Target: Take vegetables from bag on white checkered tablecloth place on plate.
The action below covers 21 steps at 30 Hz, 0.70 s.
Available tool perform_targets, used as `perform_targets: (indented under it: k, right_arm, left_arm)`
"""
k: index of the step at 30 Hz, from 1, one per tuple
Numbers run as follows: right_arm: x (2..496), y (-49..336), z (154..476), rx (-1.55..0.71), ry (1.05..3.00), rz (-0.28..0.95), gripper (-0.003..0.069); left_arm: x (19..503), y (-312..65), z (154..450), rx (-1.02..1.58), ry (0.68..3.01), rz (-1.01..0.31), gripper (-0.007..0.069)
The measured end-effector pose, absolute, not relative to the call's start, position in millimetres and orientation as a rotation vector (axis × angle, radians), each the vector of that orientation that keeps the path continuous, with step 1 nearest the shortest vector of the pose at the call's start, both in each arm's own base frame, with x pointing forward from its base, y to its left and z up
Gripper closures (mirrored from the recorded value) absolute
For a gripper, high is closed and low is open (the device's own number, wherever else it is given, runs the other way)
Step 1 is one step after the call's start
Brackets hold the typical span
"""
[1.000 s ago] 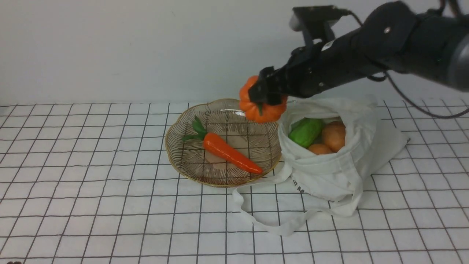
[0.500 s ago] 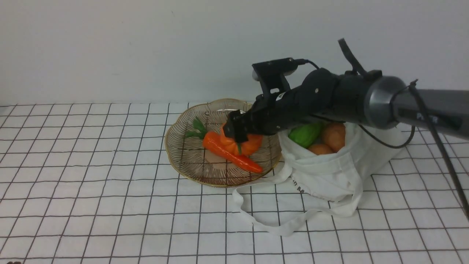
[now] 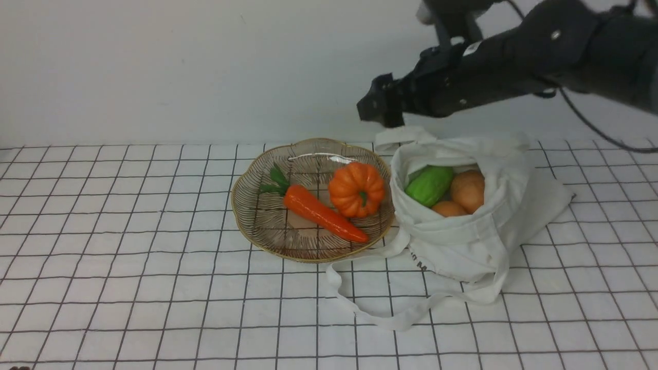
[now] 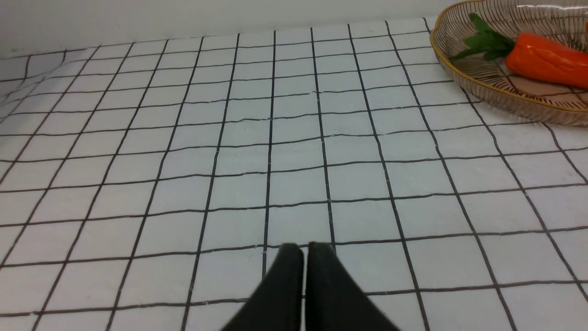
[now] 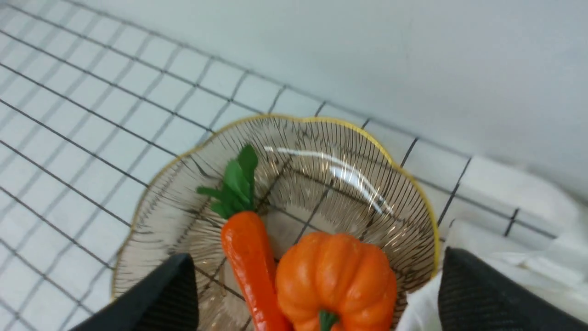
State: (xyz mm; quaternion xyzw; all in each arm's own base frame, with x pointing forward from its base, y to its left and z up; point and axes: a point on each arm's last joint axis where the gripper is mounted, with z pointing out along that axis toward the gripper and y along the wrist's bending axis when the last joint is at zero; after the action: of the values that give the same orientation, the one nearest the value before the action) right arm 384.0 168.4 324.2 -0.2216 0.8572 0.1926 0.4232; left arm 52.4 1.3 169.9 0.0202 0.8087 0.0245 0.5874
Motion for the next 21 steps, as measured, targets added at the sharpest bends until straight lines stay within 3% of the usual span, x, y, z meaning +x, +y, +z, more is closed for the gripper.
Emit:
perform_targets:
  k: [6, 9, 10, 17, 21]
  right_arm:
    - [319, 129, 408, -0.625, 2.081, 0.481, 0.0183]
    - [286, 112, 432, -0.664, 2.080, 0.457, 0.0267]
    - [262, 99, 447, -0.681, 2.089, 0.424, 0.0335]
    - [170, 55, 489, -0.591, 2.085, 0.255, 0.0605]
    - [120, 41, 496, -0.508, 2.024, 0.207, 0.0664]
  left_arm:
    - [52, 1, 170, 0.047, 1.884, 0.057, 0.0633]
    - [52, 1, 170, 0.047, 1.884, 0.057, 0.0633]
    - [52, 1, 170, 0.047, 1.884, 0.057, 0.0633]
    - [52, 1, 170, 0.047, 1.884, 0.057, 0.0633]
    - [52, 1, 170, 0.047, 1.884, 0.057, 0.0633]
